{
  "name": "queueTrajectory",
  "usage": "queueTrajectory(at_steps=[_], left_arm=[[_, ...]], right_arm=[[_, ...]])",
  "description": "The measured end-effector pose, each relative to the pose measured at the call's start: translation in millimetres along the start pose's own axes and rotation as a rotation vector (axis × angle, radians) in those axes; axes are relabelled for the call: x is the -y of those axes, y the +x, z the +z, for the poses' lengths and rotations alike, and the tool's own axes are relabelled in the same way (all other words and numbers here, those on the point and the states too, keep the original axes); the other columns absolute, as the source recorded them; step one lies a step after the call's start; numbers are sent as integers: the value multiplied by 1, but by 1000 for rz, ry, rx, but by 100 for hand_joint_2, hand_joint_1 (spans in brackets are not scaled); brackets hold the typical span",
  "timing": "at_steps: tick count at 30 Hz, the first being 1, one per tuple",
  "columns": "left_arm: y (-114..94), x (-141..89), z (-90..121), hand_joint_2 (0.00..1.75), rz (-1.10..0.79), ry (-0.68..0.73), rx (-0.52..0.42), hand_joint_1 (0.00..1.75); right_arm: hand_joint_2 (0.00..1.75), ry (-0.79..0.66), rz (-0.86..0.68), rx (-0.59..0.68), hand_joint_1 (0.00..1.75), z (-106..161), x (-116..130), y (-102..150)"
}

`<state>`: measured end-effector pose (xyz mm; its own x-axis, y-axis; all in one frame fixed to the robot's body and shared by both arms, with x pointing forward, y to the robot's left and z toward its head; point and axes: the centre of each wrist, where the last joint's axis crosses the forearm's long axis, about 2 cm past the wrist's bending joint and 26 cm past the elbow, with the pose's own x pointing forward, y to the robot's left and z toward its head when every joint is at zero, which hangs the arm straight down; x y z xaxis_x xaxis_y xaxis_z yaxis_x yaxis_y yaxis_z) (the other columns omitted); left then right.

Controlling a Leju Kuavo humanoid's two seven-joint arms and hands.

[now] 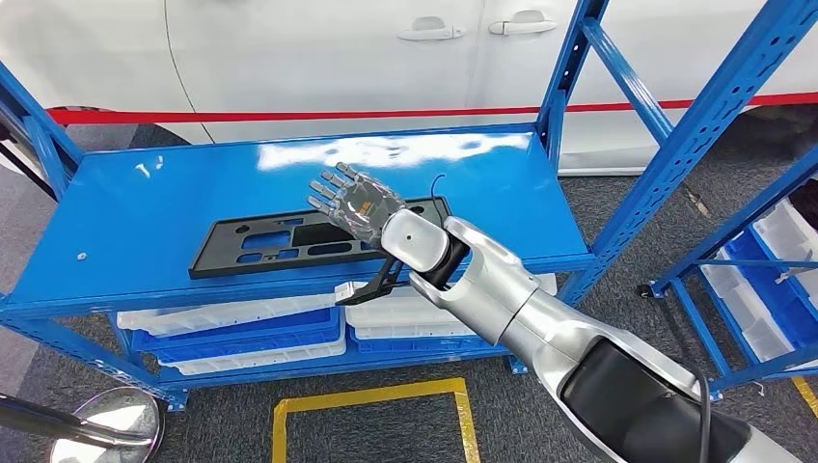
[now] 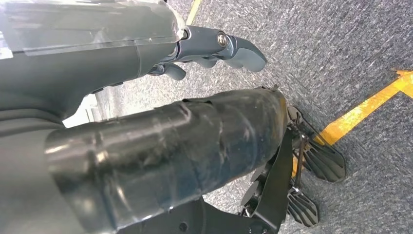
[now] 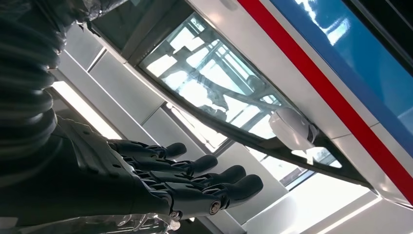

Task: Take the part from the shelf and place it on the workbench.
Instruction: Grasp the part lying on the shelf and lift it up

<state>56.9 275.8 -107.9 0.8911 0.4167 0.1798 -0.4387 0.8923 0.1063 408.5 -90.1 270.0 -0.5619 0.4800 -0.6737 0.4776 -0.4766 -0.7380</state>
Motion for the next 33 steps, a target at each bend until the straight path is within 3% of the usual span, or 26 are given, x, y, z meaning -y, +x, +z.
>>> queueTrajectory(at_steps=[22,33], left_arm=[[1,0,0,0,11,0,2,0],[3,1,1,0,27,-5,12,0]], right_arm=[[175,-7,24,11,0,5,3,-1],[175,-21,-11,95,0,10,4,21]])
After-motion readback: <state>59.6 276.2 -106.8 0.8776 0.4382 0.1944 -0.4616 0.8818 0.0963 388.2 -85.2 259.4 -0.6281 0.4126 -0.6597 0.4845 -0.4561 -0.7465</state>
